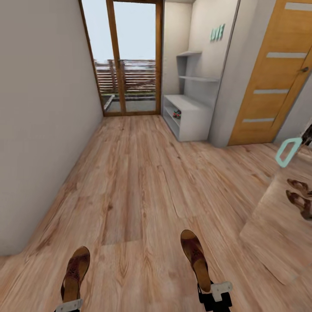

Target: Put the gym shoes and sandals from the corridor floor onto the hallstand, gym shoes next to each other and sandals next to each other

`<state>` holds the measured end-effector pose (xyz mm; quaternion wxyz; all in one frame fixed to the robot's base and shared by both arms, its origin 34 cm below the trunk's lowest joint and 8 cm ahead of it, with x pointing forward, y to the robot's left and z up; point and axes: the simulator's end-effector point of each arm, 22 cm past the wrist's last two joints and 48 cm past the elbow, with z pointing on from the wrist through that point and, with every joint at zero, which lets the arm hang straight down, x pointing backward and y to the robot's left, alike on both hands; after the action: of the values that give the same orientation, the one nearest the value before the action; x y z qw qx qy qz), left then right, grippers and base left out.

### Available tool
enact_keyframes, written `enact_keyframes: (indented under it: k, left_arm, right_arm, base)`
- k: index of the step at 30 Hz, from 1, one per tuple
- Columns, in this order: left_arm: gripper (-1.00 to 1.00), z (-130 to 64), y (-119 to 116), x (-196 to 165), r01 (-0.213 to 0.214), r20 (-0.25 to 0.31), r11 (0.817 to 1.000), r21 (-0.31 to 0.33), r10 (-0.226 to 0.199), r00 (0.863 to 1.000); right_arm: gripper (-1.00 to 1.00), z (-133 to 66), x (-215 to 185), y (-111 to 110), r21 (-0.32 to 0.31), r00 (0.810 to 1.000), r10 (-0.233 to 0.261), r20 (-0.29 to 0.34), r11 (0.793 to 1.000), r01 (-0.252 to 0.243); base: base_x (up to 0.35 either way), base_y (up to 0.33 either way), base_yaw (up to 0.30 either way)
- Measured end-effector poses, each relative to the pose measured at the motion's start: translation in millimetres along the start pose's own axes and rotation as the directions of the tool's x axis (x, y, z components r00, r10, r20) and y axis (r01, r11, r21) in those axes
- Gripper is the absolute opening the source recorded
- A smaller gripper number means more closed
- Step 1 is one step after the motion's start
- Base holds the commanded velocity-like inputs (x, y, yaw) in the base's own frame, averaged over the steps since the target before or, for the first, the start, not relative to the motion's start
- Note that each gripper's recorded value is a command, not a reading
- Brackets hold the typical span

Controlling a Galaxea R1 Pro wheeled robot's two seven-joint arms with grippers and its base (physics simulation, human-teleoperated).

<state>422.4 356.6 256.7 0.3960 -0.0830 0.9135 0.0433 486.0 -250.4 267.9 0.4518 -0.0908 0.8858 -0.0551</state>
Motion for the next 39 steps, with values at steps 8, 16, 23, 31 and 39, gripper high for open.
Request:
enact_keyframes:
  k: [8,16,23,31,39]
  left_arm:
    - [-1.0,-0.3,-0.1,-2.3,-0.002,0.013,1.0,0.0,0.002,1.0]
    - [-1.0,-1.2,-0.9,2.0,0.0,0.004,1.0,0.002,0.0,1.0]
    - [-1.0,-1.5,-0.9,2.7,0.0,0.002,1.0,0.002,0.0,1.0]
    - [-1.0,-1.4,-0.9,2.5,0.0,0.003,1.0,0.002,0.0,1.0]
    - [-1.0,-1.3,-0.9,2.3,0.0,0.003,1.0,0.002,0.0,1.0]
  right_arm:
    - [-1.0,0.0,-0.1,-0.2,0.001,1.0,0.0,0.0,1.0,0.0]
    - [-1.0,0.0,-0.2,1.6,-0.002,1.0,0.001,0.0,1.0,-0.001]
    - [-1.0,0.0,-0.5,3.3,-0.004,1.0,0.003,-0.001,1.0,-0.003]
    - [-1.0,0.0,-0.4,3.3,-0.004,1.0,0.002,-0.001,1.0,-0.002]
    - [-1.0,0.0,-0.3,3.2,-0.004,1.0,0.002,-0.001,1.0,-0.002]
  base:
    - [0.335,0.001,0.0]
    - [0.335,0.077,0.003]
    - [0.317,0.147,0.224]
    - [0.293,0.188,0.12]
    - [0.291,0.191,0.006]
